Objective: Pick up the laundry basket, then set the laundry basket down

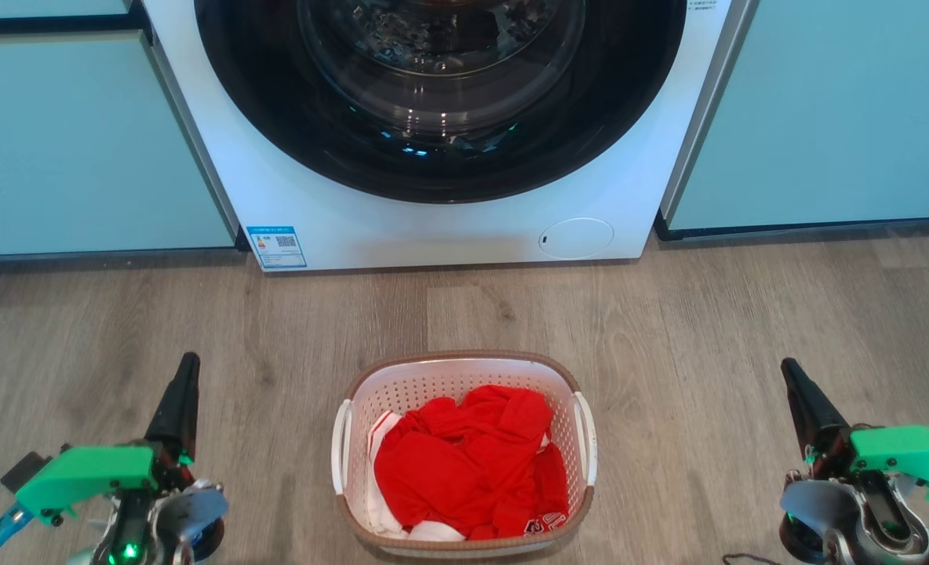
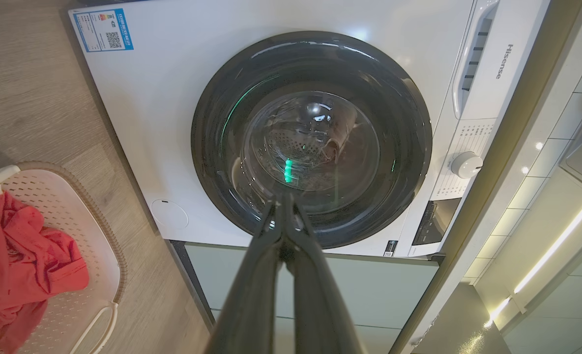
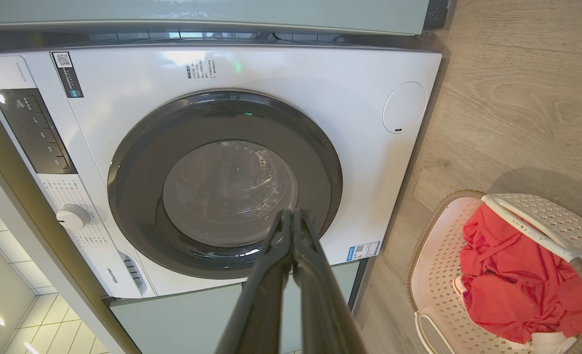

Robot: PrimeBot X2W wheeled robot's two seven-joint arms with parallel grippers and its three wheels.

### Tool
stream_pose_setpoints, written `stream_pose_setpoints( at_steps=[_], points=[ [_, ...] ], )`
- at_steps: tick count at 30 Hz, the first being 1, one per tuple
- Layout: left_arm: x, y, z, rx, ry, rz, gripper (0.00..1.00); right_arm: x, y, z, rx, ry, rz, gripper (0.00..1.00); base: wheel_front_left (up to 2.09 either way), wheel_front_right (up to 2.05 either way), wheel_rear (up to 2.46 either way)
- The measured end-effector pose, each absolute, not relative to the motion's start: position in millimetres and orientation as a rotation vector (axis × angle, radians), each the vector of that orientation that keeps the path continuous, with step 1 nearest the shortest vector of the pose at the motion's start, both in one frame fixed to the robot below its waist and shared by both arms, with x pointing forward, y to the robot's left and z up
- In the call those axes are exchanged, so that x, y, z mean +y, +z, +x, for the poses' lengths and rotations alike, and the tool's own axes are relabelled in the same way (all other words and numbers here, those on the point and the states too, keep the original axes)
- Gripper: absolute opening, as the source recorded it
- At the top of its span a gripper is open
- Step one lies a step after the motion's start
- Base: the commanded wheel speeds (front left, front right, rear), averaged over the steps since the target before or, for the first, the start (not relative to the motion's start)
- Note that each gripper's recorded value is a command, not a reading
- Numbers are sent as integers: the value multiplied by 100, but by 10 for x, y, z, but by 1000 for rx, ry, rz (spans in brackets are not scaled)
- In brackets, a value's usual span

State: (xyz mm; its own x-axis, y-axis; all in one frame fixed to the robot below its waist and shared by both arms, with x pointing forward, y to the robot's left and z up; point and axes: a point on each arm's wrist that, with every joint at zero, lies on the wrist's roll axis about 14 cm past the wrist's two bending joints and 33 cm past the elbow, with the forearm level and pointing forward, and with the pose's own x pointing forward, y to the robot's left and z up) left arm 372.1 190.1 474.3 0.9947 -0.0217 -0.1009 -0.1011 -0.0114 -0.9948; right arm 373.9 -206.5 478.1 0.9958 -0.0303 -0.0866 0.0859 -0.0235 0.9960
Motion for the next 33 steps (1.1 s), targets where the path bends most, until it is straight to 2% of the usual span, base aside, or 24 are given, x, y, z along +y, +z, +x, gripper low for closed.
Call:
stream_pose_setpoints(
  at_steps=[33],
  points=[
    [1901, 4743, 3721, 96, 63, -1582, 0, -2066, 4781, 3739, 43, -93, 1592, 0, 0, 0, 0]
  ],
)
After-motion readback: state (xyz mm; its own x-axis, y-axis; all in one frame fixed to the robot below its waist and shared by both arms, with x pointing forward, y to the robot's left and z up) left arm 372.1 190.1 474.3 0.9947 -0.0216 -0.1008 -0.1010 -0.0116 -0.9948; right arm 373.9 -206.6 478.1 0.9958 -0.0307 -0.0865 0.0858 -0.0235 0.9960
